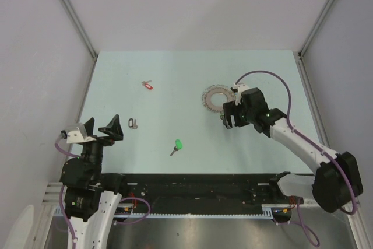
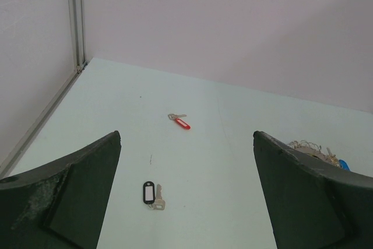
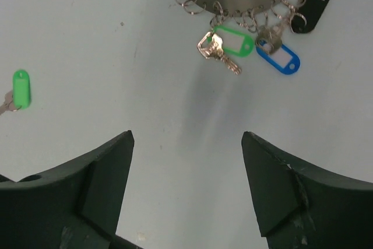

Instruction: Put the keys on the keyring

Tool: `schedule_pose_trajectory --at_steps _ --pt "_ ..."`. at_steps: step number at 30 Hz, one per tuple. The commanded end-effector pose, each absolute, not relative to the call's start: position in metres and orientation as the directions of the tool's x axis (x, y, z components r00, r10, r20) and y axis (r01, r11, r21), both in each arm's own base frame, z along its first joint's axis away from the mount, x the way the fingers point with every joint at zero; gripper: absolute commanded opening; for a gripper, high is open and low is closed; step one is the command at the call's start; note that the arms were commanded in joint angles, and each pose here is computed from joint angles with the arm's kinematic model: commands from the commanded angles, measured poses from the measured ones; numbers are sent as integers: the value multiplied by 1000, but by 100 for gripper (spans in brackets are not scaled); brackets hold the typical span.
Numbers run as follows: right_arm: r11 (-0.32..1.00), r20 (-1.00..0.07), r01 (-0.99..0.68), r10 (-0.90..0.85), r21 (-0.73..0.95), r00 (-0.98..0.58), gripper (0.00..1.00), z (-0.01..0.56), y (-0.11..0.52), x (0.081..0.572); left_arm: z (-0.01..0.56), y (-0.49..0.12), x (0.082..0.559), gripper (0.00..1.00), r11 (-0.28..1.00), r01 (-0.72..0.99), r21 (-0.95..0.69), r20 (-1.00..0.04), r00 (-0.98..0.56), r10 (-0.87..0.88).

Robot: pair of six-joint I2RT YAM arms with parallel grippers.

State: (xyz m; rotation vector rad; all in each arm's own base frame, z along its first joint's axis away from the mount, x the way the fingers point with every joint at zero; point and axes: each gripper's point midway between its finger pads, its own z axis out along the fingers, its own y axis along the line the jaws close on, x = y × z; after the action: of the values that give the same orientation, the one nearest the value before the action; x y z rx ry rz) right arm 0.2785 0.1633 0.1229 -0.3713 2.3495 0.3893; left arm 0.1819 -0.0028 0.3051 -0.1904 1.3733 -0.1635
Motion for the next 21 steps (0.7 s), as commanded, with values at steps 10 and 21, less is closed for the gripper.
schedule_pose_trajectory --at_steps 10,21 --pt "844 -703 -535 -370 18 -607 56 95 224 361 327 -4 166 100 976 46 -211 -938 270 -215" --pt "815 -643 -573 -485 -87 -593 43 52 233 395 328 -5 165 100 978 49 -203 -938 277 -209"
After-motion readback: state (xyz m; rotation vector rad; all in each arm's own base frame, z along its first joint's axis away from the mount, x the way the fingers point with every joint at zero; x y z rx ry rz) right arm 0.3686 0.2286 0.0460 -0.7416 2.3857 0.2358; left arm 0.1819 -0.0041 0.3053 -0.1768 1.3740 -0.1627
